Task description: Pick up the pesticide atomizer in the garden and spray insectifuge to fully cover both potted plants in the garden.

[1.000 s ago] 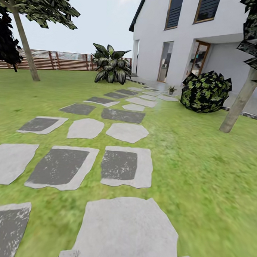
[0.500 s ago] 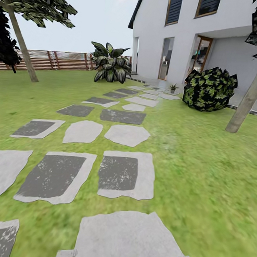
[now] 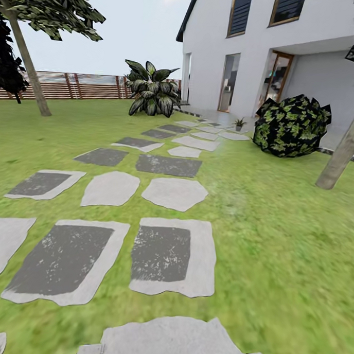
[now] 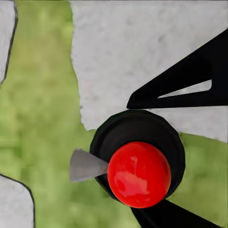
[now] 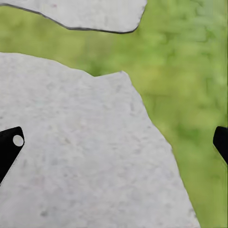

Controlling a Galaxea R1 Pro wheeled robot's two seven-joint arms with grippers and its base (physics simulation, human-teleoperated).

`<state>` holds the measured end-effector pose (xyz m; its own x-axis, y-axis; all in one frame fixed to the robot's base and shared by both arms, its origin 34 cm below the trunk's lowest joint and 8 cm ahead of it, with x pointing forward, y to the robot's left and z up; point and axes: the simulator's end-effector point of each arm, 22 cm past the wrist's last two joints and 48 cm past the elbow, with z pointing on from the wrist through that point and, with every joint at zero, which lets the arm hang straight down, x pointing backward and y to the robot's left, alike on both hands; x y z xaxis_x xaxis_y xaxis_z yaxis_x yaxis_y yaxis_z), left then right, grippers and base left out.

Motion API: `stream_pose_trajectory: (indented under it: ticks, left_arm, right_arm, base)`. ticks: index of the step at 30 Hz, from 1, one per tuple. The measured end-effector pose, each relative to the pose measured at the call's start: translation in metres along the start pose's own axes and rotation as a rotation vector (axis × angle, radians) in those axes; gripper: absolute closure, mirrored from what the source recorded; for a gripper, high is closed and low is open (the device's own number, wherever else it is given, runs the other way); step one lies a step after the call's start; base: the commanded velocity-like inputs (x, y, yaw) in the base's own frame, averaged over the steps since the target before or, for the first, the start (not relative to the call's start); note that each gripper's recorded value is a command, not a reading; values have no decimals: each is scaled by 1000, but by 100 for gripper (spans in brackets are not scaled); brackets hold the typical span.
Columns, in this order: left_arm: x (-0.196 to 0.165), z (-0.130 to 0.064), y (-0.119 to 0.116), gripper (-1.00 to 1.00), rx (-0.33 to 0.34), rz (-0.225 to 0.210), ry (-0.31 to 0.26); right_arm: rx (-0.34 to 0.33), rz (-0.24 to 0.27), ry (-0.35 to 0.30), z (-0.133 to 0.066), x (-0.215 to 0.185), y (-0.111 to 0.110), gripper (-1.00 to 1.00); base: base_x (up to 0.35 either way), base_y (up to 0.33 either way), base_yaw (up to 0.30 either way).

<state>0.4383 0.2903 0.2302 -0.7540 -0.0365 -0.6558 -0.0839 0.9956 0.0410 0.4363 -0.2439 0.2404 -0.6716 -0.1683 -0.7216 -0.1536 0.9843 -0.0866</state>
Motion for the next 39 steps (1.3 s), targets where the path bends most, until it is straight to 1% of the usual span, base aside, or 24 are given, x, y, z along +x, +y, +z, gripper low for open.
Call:
stream_pose_trajectory:
  ticks: [39]
  left_arm:
    - [0, 0, 1, 100, -2, -1, -1]
  right_arm:
    - [2, -2, 0, 0, 0, -1, -100]
  base:
    - [338, 0, 0]
